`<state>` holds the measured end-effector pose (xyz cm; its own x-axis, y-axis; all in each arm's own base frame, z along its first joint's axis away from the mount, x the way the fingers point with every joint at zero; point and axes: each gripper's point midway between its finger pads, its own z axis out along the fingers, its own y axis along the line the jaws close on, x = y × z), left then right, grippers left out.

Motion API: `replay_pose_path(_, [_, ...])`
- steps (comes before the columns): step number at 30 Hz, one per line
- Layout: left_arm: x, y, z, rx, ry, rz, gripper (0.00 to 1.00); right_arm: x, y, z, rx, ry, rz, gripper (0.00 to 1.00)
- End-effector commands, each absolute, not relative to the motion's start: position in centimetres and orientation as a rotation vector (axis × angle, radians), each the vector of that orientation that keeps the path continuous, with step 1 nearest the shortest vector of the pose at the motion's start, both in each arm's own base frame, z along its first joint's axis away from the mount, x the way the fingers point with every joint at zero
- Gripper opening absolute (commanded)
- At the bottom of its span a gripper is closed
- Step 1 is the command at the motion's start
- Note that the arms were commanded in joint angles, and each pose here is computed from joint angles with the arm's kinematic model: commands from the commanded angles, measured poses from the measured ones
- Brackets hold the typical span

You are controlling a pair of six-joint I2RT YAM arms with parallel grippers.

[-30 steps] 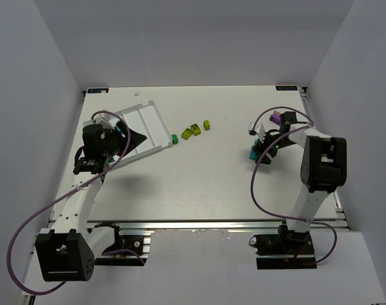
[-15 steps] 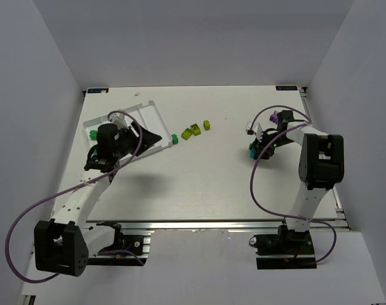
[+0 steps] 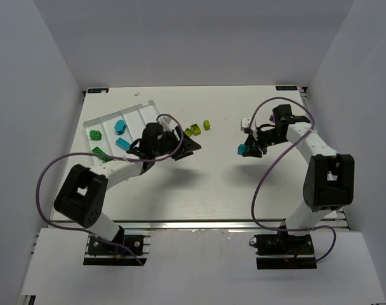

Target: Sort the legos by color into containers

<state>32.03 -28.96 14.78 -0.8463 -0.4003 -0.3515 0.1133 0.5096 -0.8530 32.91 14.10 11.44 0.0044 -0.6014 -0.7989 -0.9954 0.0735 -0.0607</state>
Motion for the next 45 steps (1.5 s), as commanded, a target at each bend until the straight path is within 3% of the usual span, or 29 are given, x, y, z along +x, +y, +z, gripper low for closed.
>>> replay_pose_path(1, [32.4, -33.7, 20.5, -0.099, 2.072, -1.540, 0.67, 29.7, 17.8, 14.8, -1.632, 1.506, 0.841, 0.26])
replay_pose_path(8, [31.2, -37.9, 21.2, -0.008, 2.022, -1.720, 0.68, 28.3, 21.0, 17.1, -1.651, 1.414, 0.870, 0.26])
replay_pose_path(19, [29.7, -39.3, 20.6, 0.028, 2.047, -1.769, 0.68, 28.3, 23.5, 17.8, -1.642, 1.397, 0.875, 0.26])
replay_pose_path(23, [29.6, -39.5, 20.0, 0.022, 2.073, -1.758, 0.61, 28.6, 23.7, 17.8, -1.636, 1.402, 0.858, 0.26])
replay_pose_path(27, [29.6, -39.5, 19.8, 0.027, 2.085, -1.751, 0.44, 29.1, 23.6, 17.8, -1.617, 1.423, 0.827, 0.26])
replay_pose_path(32, [29.5, -39.5, 19.5, 0.027, 2.096, -1.743, 0.37, 29.3, 23.5, 17.7, -1.602, 1.431, 0.811, 0.30])
replay_pose_path(35, [29.6, -39.6, 19.6, 0.028, 2.093, -1.744, 0.27, 29.2, 23.4, 17.7, -1.599, 1.436, 0.799, 0.50])
replay_pose_path(36, [29.7, -39.5, 19.7, 0.026, 2.087, -1.740, 0.24, 29.2, 23.4, 17.7, -1.594, 1.442, 0.793, 0.67])
replay_pose_path(38, [29.8, -39.5, 19.8, 0.022, 2.085, -1.735, 0.20, 29.6, 23.2, 17.4, -1.583, 1.459, 0.763, 0.89])
replay_pose_path(45, [29.7, -39.2, 19.7, 0.038, 2.089, -1.698, 0.18, 29.5, 22.7, 16.5, -1.609, 1.470, 0.731, 0.89])
